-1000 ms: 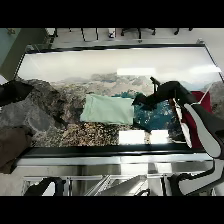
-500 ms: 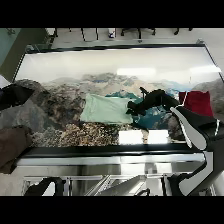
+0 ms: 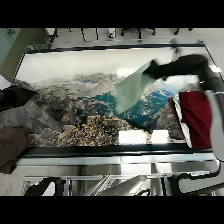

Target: Fold the shirts.

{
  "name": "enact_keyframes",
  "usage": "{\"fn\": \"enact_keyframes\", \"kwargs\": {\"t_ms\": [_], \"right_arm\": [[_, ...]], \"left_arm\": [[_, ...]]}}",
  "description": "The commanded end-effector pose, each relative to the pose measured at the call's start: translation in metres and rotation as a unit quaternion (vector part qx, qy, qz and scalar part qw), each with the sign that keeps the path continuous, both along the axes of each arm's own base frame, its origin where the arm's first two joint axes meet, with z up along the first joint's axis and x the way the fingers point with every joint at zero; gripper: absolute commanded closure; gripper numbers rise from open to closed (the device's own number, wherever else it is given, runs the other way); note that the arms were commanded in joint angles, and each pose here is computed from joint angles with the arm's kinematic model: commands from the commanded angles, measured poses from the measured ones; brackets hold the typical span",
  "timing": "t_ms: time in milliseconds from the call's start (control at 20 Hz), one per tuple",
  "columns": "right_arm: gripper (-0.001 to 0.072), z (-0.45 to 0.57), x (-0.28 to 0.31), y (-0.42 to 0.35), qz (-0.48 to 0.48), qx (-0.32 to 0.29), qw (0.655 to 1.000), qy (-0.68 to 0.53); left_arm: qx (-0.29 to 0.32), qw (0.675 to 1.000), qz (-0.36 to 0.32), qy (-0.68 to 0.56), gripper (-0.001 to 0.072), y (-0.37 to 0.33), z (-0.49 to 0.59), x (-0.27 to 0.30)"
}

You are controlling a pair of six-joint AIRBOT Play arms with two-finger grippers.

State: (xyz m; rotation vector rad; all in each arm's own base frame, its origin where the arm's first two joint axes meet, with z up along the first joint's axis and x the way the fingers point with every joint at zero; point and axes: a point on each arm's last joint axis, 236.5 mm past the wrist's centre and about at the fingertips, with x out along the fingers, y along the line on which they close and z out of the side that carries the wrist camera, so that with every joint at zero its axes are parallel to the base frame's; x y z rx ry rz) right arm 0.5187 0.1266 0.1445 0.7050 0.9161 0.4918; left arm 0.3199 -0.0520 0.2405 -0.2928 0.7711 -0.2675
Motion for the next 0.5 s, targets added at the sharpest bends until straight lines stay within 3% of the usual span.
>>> {"fn": "enact_keyframes", "kwargs": {"t_ms": [0,200,450], "right_arm": [[0.0691,0.080,-0.007,-0.103,-0.081,-0.007,0.995,-0.055],[0.0691,0.088,-0.031,-0.230,-0.201,-0.009,0.979,-0.042],[0.0691,0.071,-0.090,-0.320,-0.307,0.001,0.951,0.040]], "left_arm": [[0.001,1.000,-0.006,0.013,0.0694,-0.001,-0.004,-0.005],[0.001,1.000,-0.009,0.020,0.0693,-0.002,-0.006,-0.008],[0.000,1.000,-0.009,0.020,0.0694,-0.003,-0.006,-0.008]]}}
